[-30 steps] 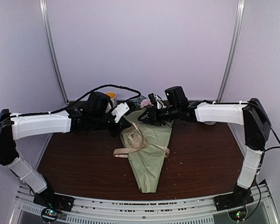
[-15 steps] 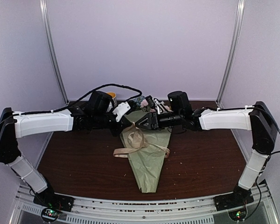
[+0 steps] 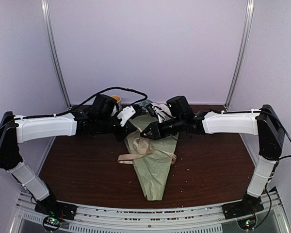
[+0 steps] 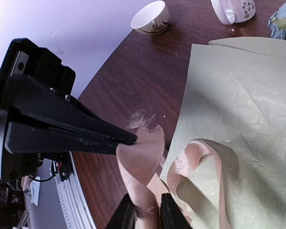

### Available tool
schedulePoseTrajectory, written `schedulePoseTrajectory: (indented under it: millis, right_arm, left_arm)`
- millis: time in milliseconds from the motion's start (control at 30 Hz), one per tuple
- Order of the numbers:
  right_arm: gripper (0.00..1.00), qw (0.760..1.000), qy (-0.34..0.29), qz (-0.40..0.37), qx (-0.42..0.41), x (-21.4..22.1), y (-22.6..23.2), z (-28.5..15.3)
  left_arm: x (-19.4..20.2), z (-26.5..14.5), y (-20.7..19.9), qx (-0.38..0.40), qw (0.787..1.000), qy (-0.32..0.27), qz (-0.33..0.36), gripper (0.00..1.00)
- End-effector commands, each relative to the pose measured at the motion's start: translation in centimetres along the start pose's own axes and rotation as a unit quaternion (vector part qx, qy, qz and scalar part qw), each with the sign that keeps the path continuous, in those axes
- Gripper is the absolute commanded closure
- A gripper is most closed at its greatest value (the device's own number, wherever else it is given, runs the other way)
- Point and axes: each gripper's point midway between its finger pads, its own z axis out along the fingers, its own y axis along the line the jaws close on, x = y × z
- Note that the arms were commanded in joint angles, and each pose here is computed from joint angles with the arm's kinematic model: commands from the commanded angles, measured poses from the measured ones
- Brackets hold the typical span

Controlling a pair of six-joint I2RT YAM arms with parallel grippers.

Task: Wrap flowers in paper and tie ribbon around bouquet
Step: Cross the ribbon over the folded bouquet.

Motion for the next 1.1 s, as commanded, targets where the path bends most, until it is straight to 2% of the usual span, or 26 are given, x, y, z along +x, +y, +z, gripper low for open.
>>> schedulePoseTrajectory:
  millis: [0, 33, 133, 200, 267, 467, 533, 633, 700, 833, 1067]
  right_arm:
    - [0.91, 1.000, -0.011, -0.009, 0.017, -1.2, -0.2, 0.0]
    - [0.98, 1.000, -0.014, -0.008, 0.017, -1.3, -0.1, 0.0]
    - [1.00, 0.999, -0.027, 0.008, 0.020, -1.8, -0.4, -0.2]
    - [1.00, 0.999, -0.028, 0.025, 0.023, -1.7, -1.0, 0.0]
    - [1.00, 0.998, -0.033, 0.042, 0.028, -1.7, -1.7, 0.1]
    - [1.00, 0.993, -0.056, 0.104, 0.019, -2.5, -3.4, 0.5]
    - [1.00, 0.992, -0.057, 0.109, 0.021, -2.6, -3.7, 0.9]
    - [1.00, 0.991, -0.056, 0.120, 0.020, -2.7, -4.1, 1.6]
    - [1.00, 0.991, -0.056, 0.123, 0.024, -2.7, -4.4, 1.8]
    - [1.00, 0.990, -0.058, 0.123, 0.032, -2.7, -4.7, 1.7]
    - [1.00, 0.990, -0.057, 0.126, 0.041, -2.3, -5.1, 1.7]
  left_arm:
    - [-1.2, 0.1, 0.4, 0.001, 1.000, -0.016, -0.003, 1.00]
    - [-1.2, 0.1, 0.5, 0.000, 1.000, -0.016, -0.004, 1.00]
    - [-1.0, 0.1, 1.1, -0.011, 1.000, -0.012, -0.017, 1.00]
    - [-0.6, 0.1, 2.2, -0.027, 0.999, 0.003, -0.038, 0.78]
    - [-0.3, 0.0, 2.6, -0.033, 0.998, 0.012, -0.049, 0.72]
    - [-1.1, -2.1, -0.1, 0.015, 0.997, -0.039, -0.069, 0.63]
    - [-0.1, -1.4, -0.6, 0.017, 0.997, -0.020, -0.069, 0.63]
    - [2.1, 0.9, 0.0, 0.005, 0.997, 0.039, -0.074, 0.64]
    - [3.2, 2.4, 0.3, 0.001, 0.996, 0.065, -0.067, 0.61]
    - [4.0, 4.6, 1.2, -0.014, 0.995, 0.084, -0.050, 0.52]
    - [4.4, 6.6, 1.8, -0.018, 0.994, 0.097, -0.042, 0.51]
